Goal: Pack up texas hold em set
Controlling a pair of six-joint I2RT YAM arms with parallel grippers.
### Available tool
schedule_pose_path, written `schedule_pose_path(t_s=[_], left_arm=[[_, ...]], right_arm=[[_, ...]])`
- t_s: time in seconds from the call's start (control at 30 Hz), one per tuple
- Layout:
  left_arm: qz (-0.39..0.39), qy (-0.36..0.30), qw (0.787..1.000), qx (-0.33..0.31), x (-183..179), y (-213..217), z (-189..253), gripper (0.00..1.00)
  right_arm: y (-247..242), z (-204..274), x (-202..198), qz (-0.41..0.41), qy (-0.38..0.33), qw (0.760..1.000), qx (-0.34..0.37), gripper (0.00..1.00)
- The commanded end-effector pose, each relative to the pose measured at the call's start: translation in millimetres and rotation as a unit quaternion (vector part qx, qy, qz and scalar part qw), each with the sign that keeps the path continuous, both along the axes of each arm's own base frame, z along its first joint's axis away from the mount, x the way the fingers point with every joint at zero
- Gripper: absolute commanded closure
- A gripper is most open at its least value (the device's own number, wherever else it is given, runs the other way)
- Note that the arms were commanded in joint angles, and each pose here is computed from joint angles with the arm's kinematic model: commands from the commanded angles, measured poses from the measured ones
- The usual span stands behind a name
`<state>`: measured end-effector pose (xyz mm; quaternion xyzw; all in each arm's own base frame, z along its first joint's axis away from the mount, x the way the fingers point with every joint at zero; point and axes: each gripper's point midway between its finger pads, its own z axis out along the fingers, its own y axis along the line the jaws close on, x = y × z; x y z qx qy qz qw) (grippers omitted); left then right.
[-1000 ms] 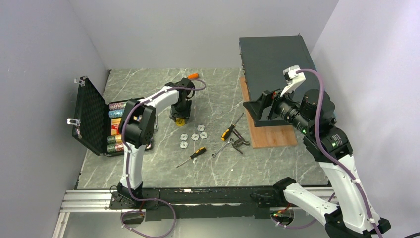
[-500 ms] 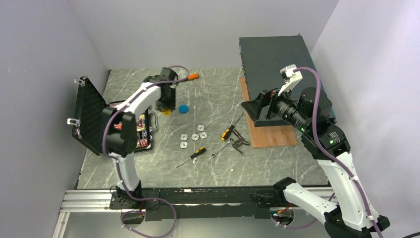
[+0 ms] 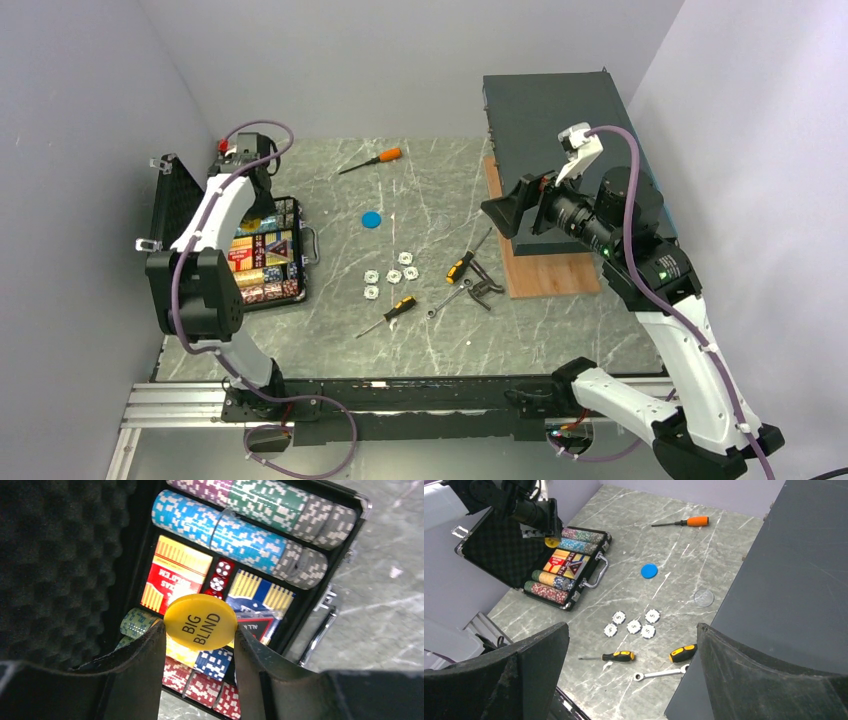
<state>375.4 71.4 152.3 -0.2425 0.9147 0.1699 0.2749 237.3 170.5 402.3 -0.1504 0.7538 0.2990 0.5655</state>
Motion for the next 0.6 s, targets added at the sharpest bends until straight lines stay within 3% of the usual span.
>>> schedule_pose_path(t_s=[0.0,0.57], left_arm=[[0.054,0.032,0.997,0.041,-10.9,26.6,-13.5,0.56],[0.101,0.112,0.988,-0.011,-25.0,61.2,-69.6,0.56]], right_arm=[[2.7,30.3,-2.7,0.009,-0.037,0.999,0.023,0.00],[11.8,34.3,0.0,0.027,-0.027,0.999,0.032,0.00]])
